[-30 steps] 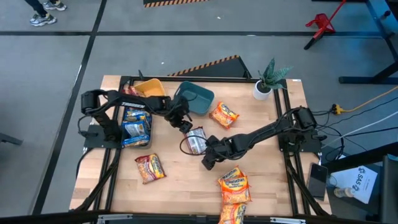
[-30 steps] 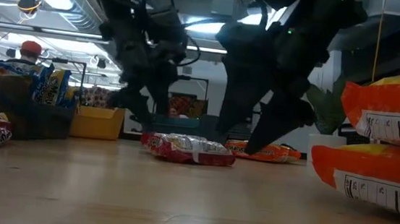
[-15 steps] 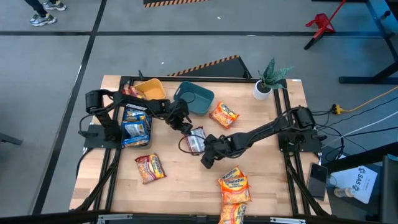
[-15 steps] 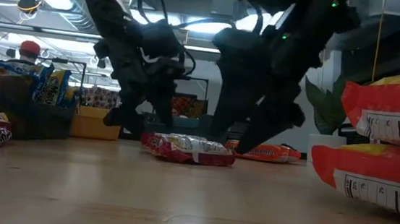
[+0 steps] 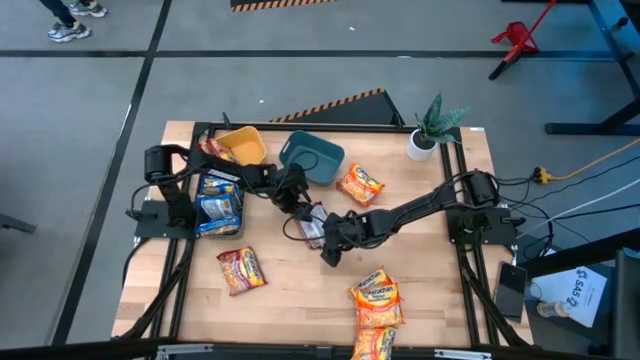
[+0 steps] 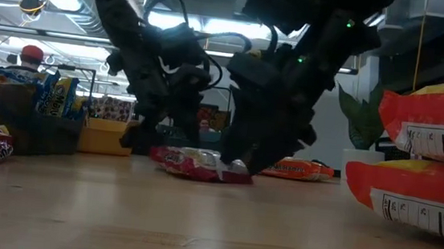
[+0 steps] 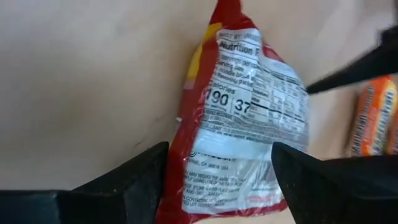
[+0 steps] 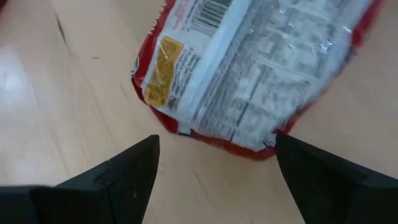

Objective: Sort Maruchan noodles
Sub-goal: Put the red noodle pack into the yellow bin

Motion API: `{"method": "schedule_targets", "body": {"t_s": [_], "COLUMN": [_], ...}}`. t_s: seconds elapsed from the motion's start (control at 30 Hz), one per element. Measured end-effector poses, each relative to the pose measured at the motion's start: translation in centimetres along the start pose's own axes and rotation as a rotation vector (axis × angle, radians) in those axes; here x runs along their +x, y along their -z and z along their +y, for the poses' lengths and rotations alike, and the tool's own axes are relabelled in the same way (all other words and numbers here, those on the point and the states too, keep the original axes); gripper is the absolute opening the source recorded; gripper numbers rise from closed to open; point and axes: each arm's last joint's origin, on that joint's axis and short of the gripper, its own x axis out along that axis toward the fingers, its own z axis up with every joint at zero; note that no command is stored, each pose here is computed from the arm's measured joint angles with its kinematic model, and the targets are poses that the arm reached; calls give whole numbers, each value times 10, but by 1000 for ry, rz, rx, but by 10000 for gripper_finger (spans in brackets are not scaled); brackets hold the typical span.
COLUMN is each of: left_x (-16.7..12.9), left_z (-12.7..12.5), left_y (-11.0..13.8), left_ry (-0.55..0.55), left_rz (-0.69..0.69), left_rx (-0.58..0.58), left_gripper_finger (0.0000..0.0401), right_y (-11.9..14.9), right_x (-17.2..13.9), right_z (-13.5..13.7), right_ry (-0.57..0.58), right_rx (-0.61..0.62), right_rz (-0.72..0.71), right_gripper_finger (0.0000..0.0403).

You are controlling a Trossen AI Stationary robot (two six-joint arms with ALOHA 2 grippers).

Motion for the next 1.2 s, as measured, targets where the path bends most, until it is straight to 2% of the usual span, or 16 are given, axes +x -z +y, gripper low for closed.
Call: {"method": "schedule_targets", "body": {"t_s": [0.23,0.6,0.9,1.03,1.2], "left_x": [1,-1,-2,-5,-11], "left_z": [-3,-6,-9,-12,-18], "left_y": [1,4,6,6,4], "left_ry": [67,173,241,265,287], "left_rz": [50,181,274,298,288], "left_rx": [-33,-140,-208,-233,-265], "left_gripper_finger": [263,198,149,134,128], "right_y": [0,1,3,4,7], "right_x": [5,5,2,-11,-40], "right_z": [-1,-1,3,7,9], "right_ry": [-1,-2,-60,-72,-43], "right_rx": [-19,-60,-76,-87,-131], "right_rz": [-3,2,73,84,109], "right_gripper_finger": [314,314,314,314,314]}}
